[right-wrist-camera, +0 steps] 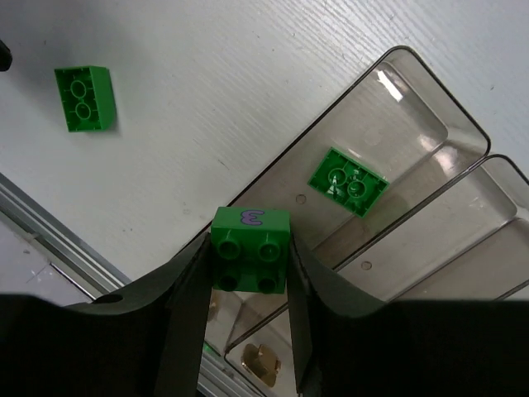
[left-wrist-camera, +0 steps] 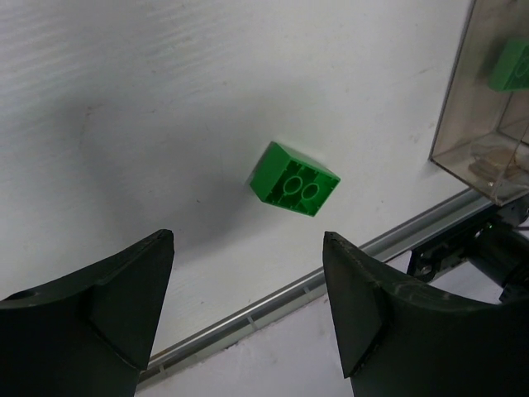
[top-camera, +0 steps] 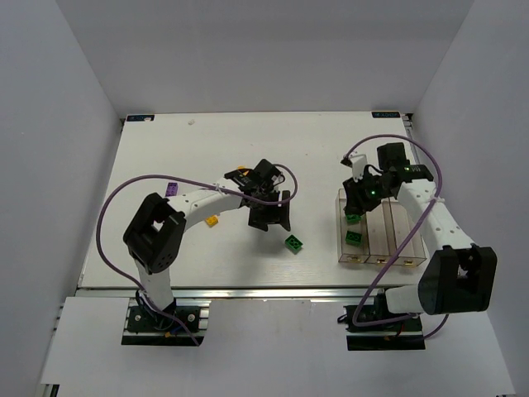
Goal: Sort the legos into containers by color
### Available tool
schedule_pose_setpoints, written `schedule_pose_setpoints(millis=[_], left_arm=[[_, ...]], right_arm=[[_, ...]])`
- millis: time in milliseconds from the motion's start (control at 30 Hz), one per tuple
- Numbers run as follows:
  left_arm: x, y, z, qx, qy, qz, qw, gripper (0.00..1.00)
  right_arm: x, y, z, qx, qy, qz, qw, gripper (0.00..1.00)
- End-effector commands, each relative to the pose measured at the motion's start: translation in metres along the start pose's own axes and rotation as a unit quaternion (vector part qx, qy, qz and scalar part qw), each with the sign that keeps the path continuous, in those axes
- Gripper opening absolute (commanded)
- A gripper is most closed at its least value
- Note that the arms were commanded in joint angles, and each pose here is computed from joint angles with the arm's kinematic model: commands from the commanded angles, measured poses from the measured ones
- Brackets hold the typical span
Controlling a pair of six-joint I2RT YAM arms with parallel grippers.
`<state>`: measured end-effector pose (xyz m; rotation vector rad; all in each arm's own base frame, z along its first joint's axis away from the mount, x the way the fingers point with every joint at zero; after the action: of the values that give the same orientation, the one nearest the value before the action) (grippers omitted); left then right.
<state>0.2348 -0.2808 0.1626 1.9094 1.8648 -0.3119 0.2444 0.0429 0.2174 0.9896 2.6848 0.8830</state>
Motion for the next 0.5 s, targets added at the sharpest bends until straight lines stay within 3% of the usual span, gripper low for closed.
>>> schedule_pose_setpoints(millis=[0,100,300,467], left_arm=[[-0.014,0.000,-0.011,0.006,-0.032,0.029,0.999,0.83],[-0.017,-0.004,-0.010,0.015,-0.034,0.040,0.999,0.83],[-0.026,-0.015,-0.010,0.024,-0.049,0.075,0.996,0.84],[-0.030,-0.024,-0.005,0.035,-0.046,0.089,0.994,0.84]], right_arm=[[0.001,-0.003,0.003,-0.003,0.003,-0.011,1.000,0.38],[-0.005,-0.005,0.013,0.012,-0.001,0.002,1.000,0.50],[-0.011,-0.011,0.022,0.040,-0.010,0.005,0.999,0.63],[-0.013,-0.003,0.013,0.018,-0.014,-0.004,1.000,0.63]])
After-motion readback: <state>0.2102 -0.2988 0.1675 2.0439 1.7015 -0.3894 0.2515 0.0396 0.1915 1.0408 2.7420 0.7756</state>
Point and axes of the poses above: each gripper's point midway between its finger pads, its own z axis out along the fingers, its own x axis along the line the jaws close on, y = z × x, the point moved 10 cm from there along -z, back along the fingers, and after that the axes turned 9 degrees about -z, right-handed, at the moved point
